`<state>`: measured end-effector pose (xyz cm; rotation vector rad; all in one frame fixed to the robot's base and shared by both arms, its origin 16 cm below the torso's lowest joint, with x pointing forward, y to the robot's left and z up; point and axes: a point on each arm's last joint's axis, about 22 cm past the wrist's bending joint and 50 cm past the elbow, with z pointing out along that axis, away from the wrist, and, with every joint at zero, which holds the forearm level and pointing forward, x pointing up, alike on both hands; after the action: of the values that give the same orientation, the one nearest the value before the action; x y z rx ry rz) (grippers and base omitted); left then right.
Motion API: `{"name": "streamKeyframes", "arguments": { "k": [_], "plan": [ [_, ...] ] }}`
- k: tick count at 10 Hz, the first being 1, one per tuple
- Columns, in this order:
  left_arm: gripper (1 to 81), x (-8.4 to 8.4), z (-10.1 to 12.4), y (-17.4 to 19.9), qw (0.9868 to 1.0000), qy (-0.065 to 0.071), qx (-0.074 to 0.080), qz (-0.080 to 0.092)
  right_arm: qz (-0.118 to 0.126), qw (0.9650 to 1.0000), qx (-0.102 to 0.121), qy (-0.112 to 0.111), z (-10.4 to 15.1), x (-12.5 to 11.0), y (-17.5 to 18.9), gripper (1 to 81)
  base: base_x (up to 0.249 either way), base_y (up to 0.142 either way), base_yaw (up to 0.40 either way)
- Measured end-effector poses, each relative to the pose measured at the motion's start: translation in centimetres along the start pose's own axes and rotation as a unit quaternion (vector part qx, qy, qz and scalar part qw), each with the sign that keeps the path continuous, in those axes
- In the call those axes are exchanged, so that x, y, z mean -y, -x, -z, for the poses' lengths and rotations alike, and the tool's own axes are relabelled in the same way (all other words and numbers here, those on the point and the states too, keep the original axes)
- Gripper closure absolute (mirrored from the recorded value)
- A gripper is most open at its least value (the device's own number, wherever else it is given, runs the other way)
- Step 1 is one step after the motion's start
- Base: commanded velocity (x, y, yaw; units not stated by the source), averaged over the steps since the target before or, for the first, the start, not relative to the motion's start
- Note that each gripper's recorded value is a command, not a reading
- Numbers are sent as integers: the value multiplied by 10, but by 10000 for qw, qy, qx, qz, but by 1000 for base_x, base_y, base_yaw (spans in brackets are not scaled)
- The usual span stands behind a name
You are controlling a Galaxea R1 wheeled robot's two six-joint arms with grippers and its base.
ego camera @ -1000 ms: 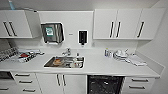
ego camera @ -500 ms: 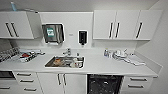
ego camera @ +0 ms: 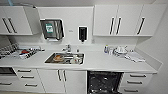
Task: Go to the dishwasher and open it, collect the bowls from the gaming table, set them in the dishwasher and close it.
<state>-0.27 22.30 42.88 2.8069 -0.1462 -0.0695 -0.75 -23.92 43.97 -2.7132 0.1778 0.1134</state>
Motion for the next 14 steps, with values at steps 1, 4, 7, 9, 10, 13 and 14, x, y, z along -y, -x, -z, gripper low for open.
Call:
{"name": "streamKeyframes", "arguments": {
  "k": [1,4,7,9,10,13,14],
  "plan": [
    [10,-1,-2,-6,10000,-34,-33,-9,6,10000,-17,-7,0,1,-3,10,0,0,0],
    [10,-10,-6,0,10000,13,40,12,-26,10000,54,11,-1,0,3,10,0,0,0],
    [10,-10,-8,8,9990,48,422,143,-187,9990,408,28,-4,3,9,10,0,0,0],
    [10,-10,-8,-13,9995,65,300,115,-167,9993,334,47,-3,3,-8,10,0,0,0],
    [10,-11,-7,-16,9996,60,247,92,-135,9995,275,34,-2,4,-11,10,0,0,0],
    [10,-14,-3,-42,10000,5,-83,-40,38,10000,-91,-15,4,11,-40,10,0,0,0],
    [10,-14,-3,-48,9999,-42,-150,-61,64,9999,-159,-2,5,10,-45,10,0,0,0]
  ]
}}
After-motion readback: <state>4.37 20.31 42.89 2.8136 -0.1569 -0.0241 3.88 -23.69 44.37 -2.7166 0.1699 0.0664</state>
